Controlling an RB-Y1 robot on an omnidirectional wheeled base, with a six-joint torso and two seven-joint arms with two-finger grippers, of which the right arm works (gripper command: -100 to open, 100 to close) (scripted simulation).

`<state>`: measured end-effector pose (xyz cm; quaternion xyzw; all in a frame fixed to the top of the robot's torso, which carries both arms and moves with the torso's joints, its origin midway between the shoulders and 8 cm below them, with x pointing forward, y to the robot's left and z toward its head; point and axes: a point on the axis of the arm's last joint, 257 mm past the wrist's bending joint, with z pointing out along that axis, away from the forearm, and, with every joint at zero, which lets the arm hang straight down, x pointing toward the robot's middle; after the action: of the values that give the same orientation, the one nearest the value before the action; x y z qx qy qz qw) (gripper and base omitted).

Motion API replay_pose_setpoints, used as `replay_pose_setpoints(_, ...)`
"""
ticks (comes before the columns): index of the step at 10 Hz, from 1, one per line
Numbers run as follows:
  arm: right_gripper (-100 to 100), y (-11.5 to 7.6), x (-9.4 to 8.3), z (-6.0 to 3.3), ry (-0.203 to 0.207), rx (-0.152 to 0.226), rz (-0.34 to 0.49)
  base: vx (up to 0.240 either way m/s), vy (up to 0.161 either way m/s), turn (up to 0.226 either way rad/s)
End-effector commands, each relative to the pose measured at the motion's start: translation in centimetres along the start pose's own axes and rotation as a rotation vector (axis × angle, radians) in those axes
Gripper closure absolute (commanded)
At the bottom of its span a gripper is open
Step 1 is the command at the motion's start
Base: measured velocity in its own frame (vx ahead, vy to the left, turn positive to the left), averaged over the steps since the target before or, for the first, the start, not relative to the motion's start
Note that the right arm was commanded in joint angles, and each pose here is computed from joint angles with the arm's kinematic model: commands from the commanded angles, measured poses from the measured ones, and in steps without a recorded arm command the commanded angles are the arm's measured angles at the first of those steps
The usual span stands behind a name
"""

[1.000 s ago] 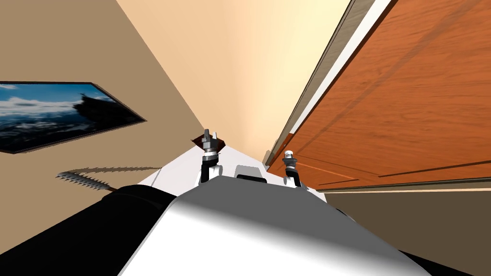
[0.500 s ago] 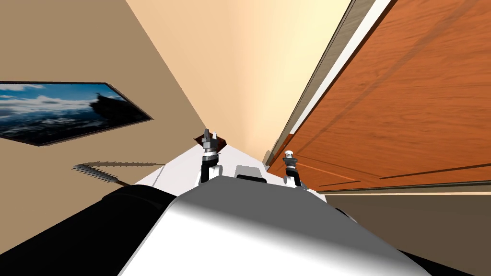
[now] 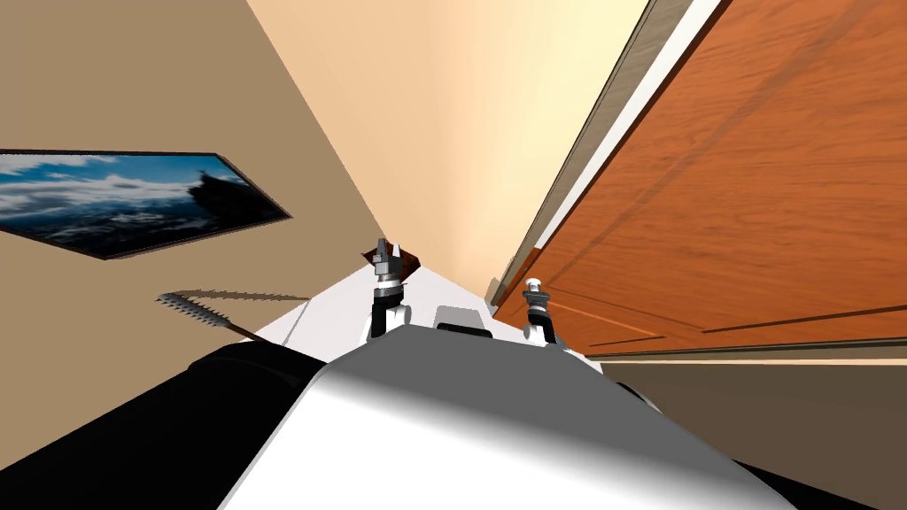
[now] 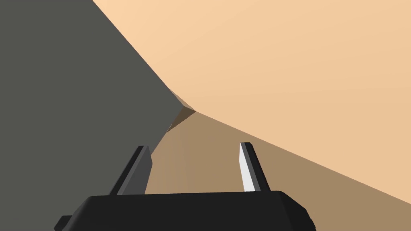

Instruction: Pull the door open

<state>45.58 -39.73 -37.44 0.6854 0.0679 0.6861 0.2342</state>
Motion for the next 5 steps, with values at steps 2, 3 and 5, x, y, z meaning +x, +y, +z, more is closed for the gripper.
replay_pose_setpoints(2, 100, -0.72, -1.08, -0.83, -0.035, 0.005, 0.099, -0.055, -0.036, 0.072)
replay_pose_setpoints(3, 100, -0.72, -1.08, -0.83, -0.035, 0.005, 0.099, -0.035, -0.024, 0.033)
replay_pose_setpoints(5, 100, -0.63, -1.19, -0.81, -0.040, -0.002, 0.157, -0.037, -0.011, 0.048)
